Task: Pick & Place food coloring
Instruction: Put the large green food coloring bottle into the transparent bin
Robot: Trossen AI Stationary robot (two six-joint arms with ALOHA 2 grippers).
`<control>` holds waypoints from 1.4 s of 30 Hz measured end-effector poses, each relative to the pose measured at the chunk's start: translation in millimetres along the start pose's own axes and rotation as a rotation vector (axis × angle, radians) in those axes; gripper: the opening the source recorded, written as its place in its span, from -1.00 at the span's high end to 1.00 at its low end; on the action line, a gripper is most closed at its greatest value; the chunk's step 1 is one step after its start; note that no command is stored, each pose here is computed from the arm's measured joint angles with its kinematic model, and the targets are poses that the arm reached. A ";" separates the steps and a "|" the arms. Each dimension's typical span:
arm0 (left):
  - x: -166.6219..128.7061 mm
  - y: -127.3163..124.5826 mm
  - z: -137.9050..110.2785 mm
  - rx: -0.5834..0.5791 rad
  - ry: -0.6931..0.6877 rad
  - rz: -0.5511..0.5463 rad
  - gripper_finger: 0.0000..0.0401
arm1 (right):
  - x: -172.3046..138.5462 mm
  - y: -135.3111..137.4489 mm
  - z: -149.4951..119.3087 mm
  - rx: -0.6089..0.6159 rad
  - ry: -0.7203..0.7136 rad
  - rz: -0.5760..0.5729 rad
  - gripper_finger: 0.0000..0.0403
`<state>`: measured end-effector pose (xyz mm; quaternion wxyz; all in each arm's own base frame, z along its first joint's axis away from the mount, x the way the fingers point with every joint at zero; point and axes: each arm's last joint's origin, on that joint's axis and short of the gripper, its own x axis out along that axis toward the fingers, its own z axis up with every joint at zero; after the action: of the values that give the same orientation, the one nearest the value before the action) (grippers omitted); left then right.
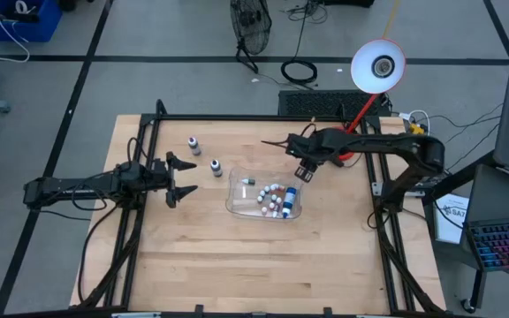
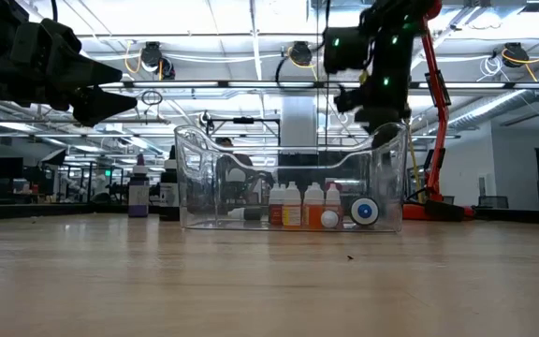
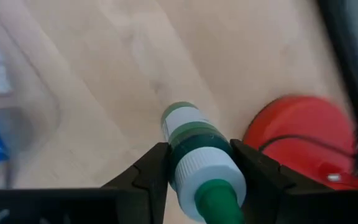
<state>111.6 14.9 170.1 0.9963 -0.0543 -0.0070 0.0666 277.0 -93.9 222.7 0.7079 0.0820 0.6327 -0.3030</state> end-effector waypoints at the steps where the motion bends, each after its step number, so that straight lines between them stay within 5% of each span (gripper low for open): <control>1: 0.0 0.0 0.0 0.000 0.000 0.000 -0.89 | -6.7 -0.5 -1.2 -0.001 -0.032 -0.004 0.33; 14: 0.0 0.0 0.0 0.000 0.000 0.000 -0.89 | -95.8 32.0 -22.4 -0.089 -0.531 0.199 0.34; 18: 0.0 0.0 0.0 0.000 0.000 0.000 -0.89 | -88.7 51.2 -20.8 -0.157 -0.497 0.268 0.34; 26: 0.0 0.0 0.0 0.000 0.000 0.000 -0.89 | -50.3 64.0 -15.9 -0.186 -0.285 0.190 0.34; 42: 0.0 0.0 0.0 0.000 0.000 0.000 -0.89 | -10.7 73.0 -5.7 -0.206 -0.129 0.159 0.34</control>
<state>111.6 14.9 170.1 0.9963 -0.0543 -0.0070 0.0666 310.9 -29.0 212.2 0.7737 0.0388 0.6050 -0.1840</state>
